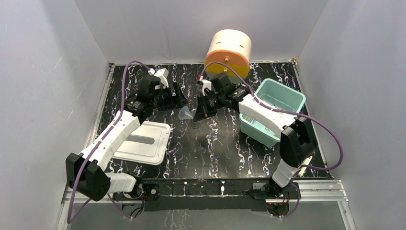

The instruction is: Organize the chemistry lab equipment

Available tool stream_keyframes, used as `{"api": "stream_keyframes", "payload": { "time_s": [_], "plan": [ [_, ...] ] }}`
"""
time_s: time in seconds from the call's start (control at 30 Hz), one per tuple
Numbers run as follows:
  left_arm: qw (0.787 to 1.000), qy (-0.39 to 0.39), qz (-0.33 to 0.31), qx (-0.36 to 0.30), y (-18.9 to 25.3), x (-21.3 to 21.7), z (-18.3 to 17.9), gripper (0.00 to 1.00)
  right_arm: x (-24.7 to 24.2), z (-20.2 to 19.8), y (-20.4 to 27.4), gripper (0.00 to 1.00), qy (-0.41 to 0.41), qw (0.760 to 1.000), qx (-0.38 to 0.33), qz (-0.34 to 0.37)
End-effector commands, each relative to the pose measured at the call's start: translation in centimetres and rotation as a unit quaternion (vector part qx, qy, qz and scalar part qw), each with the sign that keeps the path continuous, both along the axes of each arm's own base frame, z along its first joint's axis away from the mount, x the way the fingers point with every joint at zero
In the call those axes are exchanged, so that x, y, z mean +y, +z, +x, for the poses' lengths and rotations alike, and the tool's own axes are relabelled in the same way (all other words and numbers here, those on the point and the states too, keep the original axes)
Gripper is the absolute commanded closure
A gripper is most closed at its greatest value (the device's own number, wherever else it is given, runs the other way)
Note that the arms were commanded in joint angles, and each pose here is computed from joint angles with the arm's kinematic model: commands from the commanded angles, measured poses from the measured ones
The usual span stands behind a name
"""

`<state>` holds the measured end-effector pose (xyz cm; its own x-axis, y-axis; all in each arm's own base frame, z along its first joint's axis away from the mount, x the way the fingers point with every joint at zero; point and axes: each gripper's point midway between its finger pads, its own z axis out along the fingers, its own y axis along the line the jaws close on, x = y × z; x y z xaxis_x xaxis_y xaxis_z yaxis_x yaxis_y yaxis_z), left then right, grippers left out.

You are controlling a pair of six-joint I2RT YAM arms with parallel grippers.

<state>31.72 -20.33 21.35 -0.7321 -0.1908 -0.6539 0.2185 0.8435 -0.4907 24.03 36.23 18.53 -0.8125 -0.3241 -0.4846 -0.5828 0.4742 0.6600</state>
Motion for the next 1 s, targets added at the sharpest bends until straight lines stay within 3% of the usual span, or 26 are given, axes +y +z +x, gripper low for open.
{"api": "stream_keyframes", "payload": {
  "time_s": [0.0, 0.1, 0.2, 0.4, 0.53, 0.6, 0.8, 0.97],
  "plan": [
    [0.998, 0.05, 0.01, -0.031, 3.5, 1.5, 1.5, 0.19, -1.4, 3.1, 5.4, 1.0, -0.079, 0.991, -0.106, 0.006],
    [0.998, 0.057, 0.005, -0.041, 4.6, 1.7, 1.7, 0.15, -4.5, 5.7, 6.6, 1.0, -0.159, 0.976, -0.148, -0.035],
    [0.998, 0.055, -0.001, -0.043, 5.0, 1.6, 1.5, 0.13, -9.5, 8.4, 8.0, 1.0, -0.262, 0.945, -0.179, -0.079],
    [0.999, 0.04, -0.004, -0.033, 4.0, 1.2, 1.1, 0.13, -22.4, 11.3, 8.7, 1.0, -0.449, 0.847, -0.207, -0.194],
    [0.999, 0.031, -0.002, -0.027, 3.4, 1.0, 0.9, 0.13, -29.8, 9.9, 7.1, 1.0, -0.538, 0.77, -0.182, -0.29],
    [0.999, 0.02, -0.001, -0.026, 3.1, 0.8, 0.8, 0.13, -32.1, 8.9, 5.8, 1.0, -0.563, 0.747, -0.156, -0.318],
    [1.0, 0.012, 0.007, -0.011, 1.8, 0.6, 0.7, 0.12, -33.9, 6.8, 0.4, 1.0, -0.581, 0.745, -0.08, -0.318],
    [1.0, 0.004, 0.006, 0.005, 0.9, 0.2, 0.7, 0.12, -34.6, 7.5, -2.7, 1.0, -0.588, 0.75, -0.063, -0.297]
  ]
}}
